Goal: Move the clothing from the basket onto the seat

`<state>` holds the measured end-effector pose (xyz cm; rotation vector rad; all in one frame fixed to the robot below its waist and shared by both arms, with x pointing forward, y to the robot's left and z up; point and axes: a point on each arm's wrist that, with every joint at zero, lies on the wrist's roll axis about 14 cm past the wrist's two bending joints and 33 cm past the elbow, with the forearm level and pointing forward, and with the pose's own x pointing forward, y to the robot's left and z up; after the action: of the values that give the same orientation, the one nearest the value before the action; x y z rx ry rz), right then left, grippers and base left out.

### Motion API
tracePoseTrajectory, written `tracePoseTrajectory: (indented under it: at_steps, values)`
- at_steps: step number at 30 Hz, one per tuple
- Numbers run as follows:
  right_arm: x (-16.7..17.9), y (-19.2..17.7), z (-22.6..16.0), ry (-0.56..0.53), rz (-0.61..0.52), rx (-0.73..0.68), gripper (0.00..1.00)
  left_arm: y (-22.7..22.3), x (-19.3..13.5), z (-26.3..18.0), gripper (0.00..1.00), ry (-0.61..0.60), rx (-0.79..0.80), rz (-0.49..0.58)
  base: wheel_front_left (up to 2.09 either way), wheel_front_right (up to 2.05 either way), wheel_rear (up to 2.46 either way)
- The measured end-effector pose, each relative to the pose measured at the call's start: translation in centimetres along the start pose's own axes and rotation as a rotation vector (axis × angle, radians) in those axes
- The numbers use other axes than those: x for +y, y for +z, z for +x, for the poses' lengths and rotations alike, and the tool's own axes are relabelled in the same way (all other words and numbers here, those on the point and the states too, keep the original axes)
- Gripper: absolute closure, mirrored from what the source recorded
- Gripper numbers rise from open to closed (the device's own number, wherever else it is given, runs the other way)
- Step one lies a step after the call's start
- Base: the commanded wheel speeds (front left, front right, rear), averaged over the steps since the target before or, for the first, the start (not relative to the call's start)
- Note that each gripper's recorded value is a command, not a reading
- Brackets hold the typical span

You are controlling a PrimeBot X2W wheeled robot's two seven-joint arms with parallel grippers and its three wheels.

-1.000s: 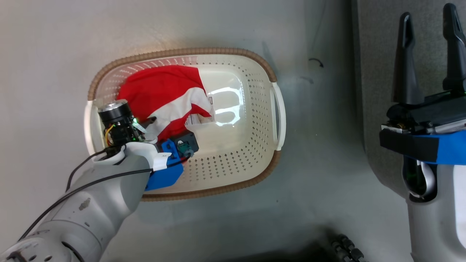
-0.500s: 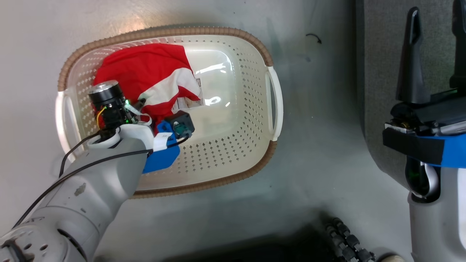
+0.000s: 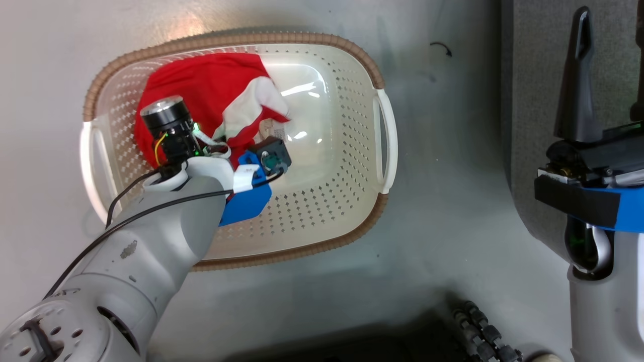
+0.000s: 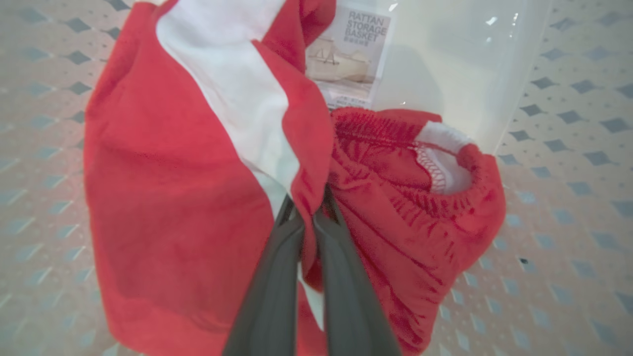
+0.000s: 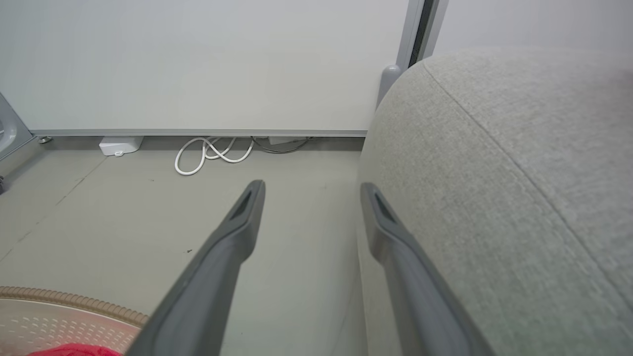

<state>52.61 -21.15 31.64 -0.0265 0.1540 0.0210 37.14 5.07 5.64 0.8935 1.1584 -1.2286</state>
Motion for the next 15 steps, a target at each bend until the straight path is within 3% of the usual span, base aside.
tracePoseTrajectory:
  at_steps: [15]
  values:
    - [0.3, 5.1, -0.3, -0.001, 0.032, -0.094, 0.0, 2.6, 4.4, -5.7, 1.0, 0.144, -0.245, -0.176, 0.0, 0.0, 0.0]
